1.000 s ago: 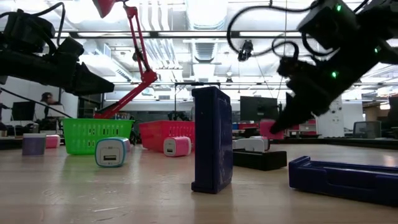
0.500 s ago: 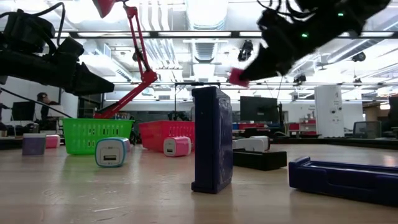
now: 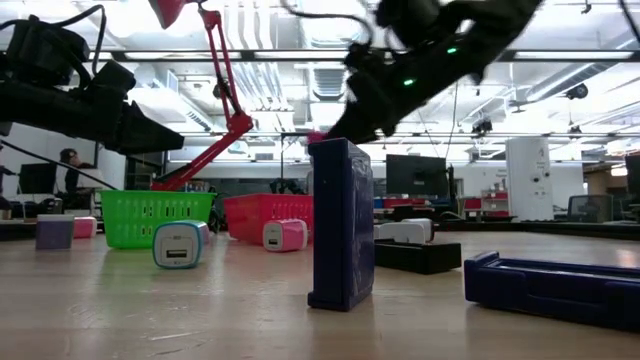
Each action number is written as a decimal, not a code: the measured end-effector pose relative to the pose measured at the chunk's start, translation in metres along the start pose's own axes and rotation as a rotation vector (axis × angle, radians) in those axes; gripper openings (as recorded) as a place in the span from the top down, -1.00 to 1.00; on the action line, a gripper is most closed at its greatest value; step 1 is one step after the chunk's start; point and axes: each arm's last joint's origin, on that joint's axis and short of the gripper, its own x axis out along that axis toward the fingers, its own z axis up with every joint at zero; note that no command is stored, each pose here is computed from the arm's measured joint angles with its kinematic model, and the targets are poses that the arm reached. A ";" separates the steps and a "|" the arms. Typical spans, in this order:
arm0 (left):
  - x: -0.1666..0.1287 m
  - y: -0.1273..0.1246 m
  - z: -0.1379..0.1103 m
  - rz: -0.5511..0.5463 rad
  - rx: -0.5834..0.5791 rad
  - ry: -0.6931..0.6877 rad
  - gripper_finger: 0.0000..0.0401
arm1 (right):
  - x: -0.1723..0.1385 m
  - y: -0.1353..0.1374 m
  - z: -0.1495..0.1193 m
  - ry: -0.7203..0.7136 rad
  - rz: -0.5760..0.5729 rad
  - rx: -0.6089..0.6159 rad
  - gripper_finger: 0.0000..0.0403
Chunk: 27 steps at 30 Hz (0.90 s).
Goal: Pick & Place Office items
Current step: Put the right pink charger adapter into the red bin
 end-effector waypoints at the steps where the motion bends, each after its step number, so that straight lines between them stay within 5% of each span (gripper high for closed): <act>1: 0.000 0.000 0.000 0.000 0.000 0.000 -0.28 | 0.007 0.001 0.000 0.013 0.000 -0.009 0.22; 13: 0.000 0.000 0.000 0.000 0.000 0.005 -0.28 | 0.074 0.017 0.007 0.247 0.009 -0.054 0.15; 27: 0.001 0.000 -0.002 -0.001 -0.001 0.020 -0.28 | 0.093 0.013 0.011 0.310 0.104 -0.003 0.16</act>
